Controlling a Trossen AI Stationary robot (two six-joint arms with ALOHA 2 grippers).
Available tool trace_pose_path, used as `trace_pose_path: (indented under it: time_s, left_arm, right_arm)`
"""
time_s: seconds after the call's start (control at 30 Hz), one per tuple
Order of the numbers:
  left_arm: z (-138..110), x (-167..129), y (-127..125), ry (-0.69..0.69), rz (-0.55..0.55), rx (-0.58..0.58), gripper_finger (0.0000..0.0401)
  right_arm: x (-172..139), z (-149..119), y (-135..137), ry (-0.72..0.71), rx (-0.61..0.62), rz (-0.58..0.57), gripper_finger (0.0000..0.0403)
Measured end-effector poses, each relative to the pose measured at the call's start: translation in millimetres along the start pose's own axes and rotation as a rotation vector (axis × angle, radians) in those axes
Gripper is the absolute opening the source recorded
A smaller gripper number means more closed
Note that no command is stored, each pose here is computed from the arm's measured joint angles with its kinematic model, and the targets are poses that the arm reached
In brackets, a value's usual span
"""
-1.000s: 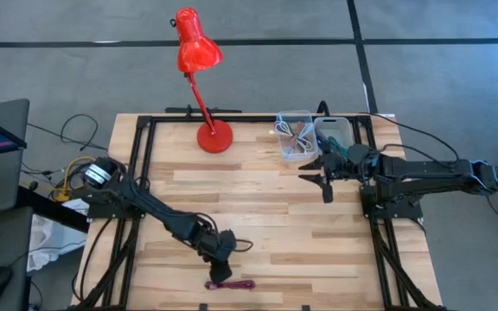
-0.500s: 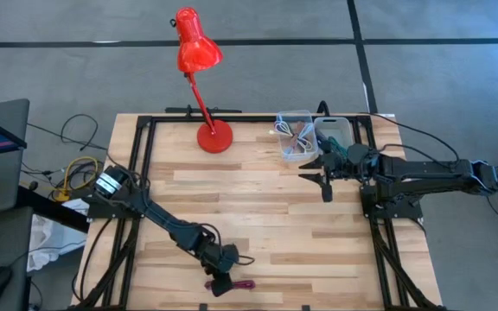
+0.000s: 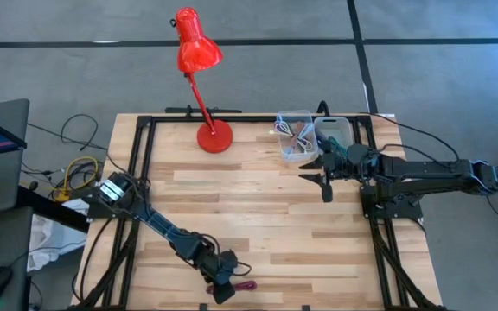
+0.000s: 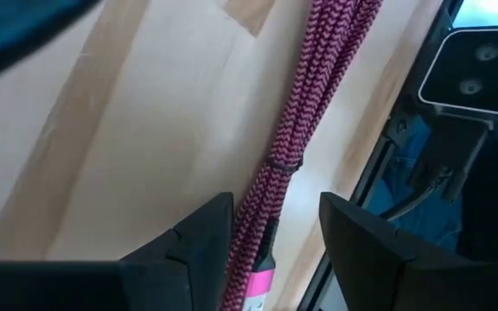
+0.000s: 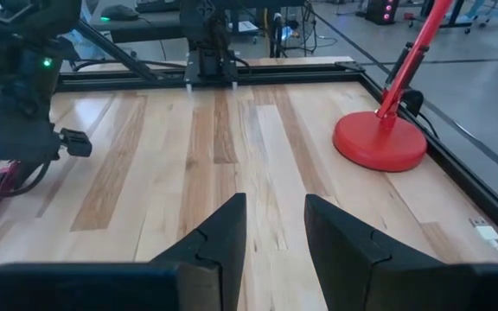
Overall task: Pick & Place USB Port
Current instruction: Put the black and pink charger cable into the gray bin
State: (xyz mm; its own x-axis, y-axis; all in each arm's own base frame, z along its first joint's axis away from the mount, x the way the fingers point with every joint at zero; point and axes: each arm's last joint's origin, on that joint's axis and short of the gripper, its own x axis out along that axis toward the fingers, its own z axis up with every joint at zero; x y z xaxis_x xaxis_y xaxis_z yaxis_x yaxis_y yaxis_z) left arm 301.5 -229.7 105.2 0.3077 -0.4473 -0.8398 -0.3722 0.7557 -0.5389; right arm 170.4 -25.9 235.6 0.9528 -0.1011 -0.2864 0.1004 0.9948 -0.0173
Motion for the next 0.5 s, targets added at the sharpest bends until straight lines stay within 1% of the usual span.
trace_pose_path:
  time_s: [0.07,0.17,0.5]
  left_arm:
    - [1.2,0.3,0.8,-0.006,0.003,-0.003,0.0177]
    - [1.8,0.4,1.9,-0.044,0.027,-0.003,0.0157]
    - [0.1,2.2,8.4,-0.067,0.052,0.013,0.0051]
  right_arm:
    - [0.0,0.0,0.0,0.000,0.000,0.000,0.0112]
    - [0.0,0.1,0.0,-0.001,0.000,0.000,0.0112]
    - [0.0,0.1,0.0,-0.002,0.000,0.000,0.0112]
